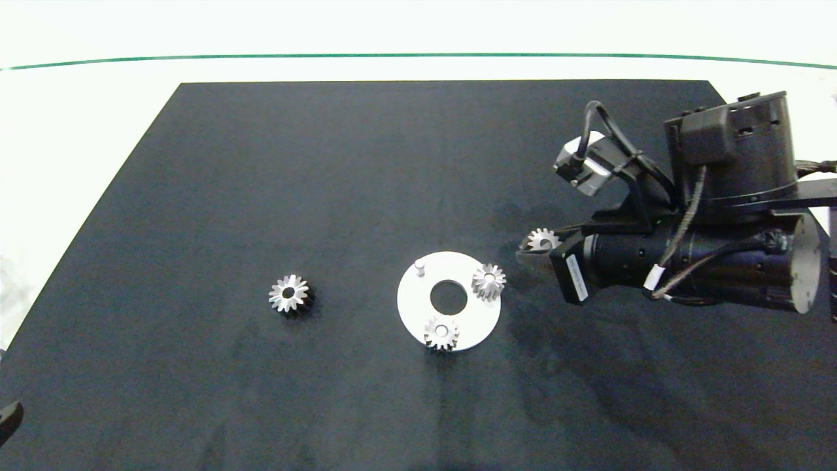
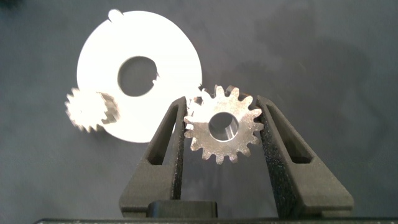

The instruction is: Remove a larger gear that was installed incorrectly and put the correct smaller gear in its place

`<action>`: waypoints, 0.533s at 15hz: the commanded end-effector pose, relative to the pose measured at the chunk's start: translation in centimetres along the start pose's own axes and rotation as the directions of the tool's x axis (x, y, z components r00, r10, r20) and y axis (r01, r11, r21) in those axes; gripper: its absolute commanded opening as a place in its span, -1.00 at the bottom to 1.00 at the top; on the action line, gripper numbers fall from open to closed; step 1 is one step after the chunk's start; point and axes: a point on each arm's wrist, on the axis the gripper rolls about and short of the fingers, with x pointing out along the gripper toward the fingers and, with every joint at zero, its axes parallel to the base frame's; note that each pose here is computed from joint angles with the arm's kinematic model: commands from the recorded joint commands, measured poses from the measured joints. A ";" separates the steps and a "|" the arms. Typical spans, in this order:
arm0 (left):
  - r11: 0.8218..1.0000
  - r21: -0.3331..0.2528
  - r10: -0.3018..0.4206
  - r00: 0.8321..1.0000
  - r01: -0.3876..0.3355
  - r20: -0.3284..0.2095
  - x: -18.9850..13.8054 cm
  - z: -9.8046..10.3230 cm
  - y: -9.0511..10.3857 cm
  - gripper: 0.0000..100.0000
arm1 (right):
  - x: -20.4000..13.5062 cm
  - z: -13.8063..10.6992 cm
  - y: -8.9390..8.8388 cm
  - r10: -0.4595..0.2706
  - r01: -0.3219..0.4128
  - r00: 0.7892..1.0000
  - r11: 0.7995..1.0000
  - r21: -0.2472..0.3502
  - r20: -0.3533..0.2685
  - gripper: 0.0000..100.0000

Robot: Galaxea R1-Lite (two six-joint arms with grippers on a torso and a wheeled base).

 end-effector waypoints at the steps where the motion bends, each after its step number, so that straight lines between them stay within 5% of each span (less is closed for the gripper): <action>1: 1.000 0.010 0.004 1.000 -0.004 0.017 -0.4 0.0 0.0 1.00 | 4.0 1.2 2.3 0.038 -0.039 0.999 0.999 -0.020 -0.020 -0.56; 8: 1.000 0.015 -0.002 1.000 0.002 0.008 -0.3 -0.3 0.0 1.00 | 8.0 2.1 5.0 0.051 -0.056 0.995 0.997 -0.055 -0.081 -0.56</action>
